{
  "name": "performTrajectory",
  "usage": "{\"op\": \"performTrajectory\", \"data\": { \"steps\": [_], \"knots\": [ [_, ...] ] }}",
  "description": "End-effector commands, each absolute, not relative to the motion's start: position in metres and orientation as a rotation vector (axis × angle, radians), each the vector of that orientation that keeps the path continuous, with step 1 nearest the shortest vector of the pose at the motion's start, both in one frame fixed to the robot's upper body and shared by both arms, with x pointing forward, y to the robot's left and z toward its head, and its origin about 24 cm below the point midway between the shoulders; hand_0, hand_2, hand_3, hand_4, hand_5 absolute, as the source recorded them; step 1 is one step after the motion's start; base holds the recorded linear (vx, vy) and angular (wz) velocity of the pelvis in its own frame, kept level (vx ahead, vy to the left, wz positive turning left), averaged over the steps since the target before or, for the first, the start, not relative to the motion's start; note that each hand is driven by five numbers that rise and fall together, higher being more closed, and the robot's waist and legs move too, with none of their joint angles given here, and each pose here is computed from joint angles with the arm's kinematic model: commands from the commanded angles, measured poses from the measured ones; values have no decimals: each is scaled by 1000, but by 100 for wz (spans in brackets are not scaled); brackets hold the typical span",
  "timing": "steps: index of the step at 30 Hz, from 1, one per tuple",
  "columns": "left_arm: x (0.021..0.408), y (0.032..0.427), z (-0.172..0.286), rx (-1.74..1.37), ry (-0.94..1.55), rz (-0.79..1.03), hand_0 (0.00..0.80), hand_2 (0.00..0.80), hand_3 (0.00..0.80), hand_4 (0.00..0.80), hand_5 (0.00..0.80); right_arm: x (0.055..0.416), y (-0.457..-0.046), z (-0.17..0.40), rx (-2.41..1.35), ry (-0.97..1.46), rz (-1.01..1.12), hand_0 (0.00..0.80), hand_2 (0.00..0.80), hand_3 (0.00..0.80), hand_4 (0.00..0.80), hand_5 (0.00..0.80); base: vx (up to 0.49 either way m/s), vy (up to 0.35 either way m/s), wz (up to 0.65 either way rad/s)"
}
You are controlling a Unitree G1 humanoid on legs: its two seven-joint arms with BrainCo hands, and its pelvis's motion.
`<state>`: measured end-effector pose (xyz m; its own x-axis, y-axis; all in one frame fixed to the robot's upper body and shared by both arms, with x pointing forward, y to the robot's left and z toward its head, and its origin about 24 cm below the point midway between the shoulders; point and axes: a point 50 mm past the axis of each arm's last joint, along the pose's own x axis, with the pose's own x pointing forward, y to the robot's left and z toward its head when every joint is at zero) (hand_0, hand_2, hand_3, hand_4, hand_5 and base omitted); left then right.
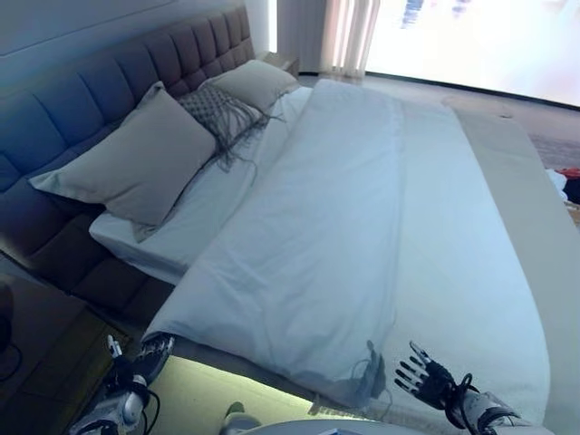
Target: Make the bed neatly
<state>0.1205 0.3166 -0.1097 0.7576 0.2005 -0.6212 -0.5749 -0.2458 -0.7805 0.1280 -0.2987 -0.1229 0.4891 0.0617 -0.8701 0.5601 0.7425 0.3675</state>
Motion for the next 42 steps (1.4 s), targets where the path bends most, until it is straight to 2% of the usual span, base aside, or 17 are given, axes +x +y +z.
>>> {"op": "performTrajectory", "data": {
  "steps": [1, 10, 18, 25, 31, 37, 40, 42],
  "knots": [
    [58, 402, -71, -1392, 73, 937, 0, 0, 0, 0, 0, 142, -308, -114, 689, 974, -341, 0, 0, 0, 0, 0, -124, 70, 37],
    [63, 401, -74, -1338, 218, 962, 0, 0, 0, 0, 0, 155, -294, -114, 729, 915, -285, 0, 0, 0, 0, 0, -8, -27, 66],
    [24, 395, -86, -1286, 317, 1094, 0, 0, 0, 0, 0, 150, -281, -120, 756, 930, -228, 0, 0, 0, 0, 0, 35, 20, 1],
    [6, 400, -88, -767, 639, 1035, 0, 0, 0, 0, 0, 126, -285, -126, 711, 995, -193, 0, 0, 0, 0, 0, 100, 16, -9],
    [28, 383, -101, -298, 943, 743, 0, 0, 0, 0, 0, 127, -300, -117, 574, 1027, -121, 0, 0, 0, 0, 0, 5, -28, -23],
    [61, 336, -127, -114, 1086, 458, 0, 0, 0, 0, 0, 132, -295, -116, 500, 1045, -47, 0, 0, 0, 0, 0, -41, -119, -39],
    [74, 303, -140, -55, 1130, 307, 0, 0, 0, 0, 0, 121, -279, -126, 539, 1069, -38, 0, 0, 0, 0, 0, -17, -156, -41],
    [80, 291, -144, -68, 1132, 272, 0, 0, 0, 0, 0, 113, -270, -133, 589, 1080, -49, 0, 0, 0, 0, 0, 0, -137, -31]
  ]
}}
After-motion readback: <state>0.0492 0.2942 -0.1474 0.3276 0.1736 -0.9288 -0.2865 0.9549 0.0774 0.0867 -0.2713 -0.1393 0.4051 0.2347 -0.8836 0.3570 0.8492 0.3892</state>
